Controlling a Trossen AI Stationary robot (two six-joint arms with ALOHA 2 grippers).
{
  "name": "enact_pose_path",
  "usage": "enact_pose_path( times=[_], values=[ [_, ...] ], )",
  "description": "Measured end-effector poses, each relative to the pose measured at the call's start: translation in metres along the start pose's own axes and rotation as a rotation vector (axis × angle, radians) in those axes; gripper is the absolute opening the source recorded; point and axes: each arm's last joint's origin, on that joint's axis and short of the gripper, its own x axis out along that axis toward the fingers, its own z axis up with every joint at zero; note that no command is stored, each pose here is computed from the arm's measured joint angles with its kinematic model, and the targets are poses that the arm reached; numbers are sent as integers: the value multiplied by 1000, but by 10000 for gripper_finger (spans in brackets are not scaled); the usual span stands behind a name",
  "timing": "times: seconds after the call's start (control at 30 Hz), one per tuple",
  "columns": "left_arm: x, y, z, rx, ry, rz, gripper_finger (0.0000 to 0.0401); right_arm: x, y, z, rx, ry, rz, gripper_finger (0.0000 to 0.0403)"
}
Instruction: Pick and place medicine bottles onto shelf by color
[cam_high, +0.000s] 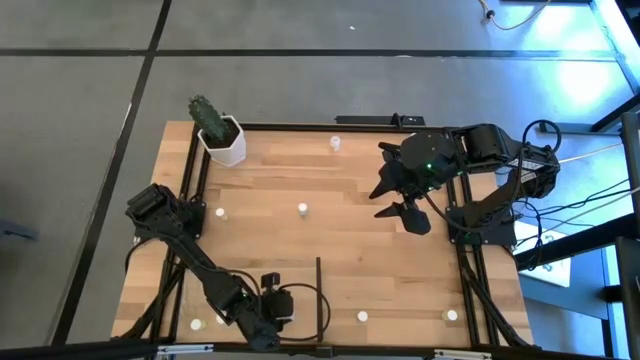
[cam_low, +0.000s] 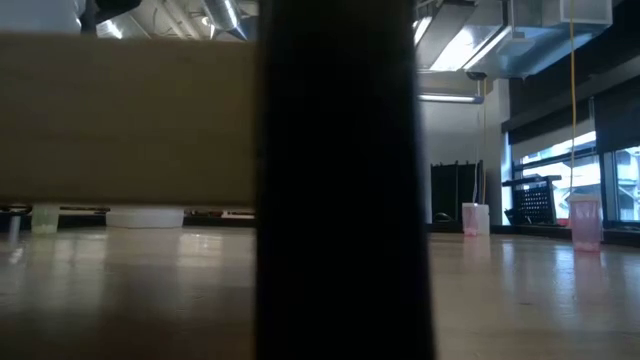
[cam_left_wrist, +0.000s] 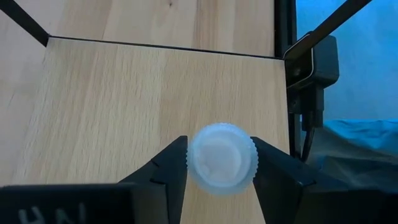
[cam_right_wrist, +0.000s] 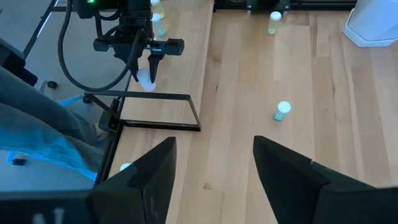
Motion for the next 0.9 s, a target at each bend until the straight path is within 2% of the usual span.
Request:
enact_pose_path(
  times=[0.67,0.9],
  values=[
    [0,0,0,-20,-1,1,251,0,0,0,0,0,0,216],
    [-1,-2,3,-30,-23,-25,259,0,0,0,0,0,0,216]
  ],
)
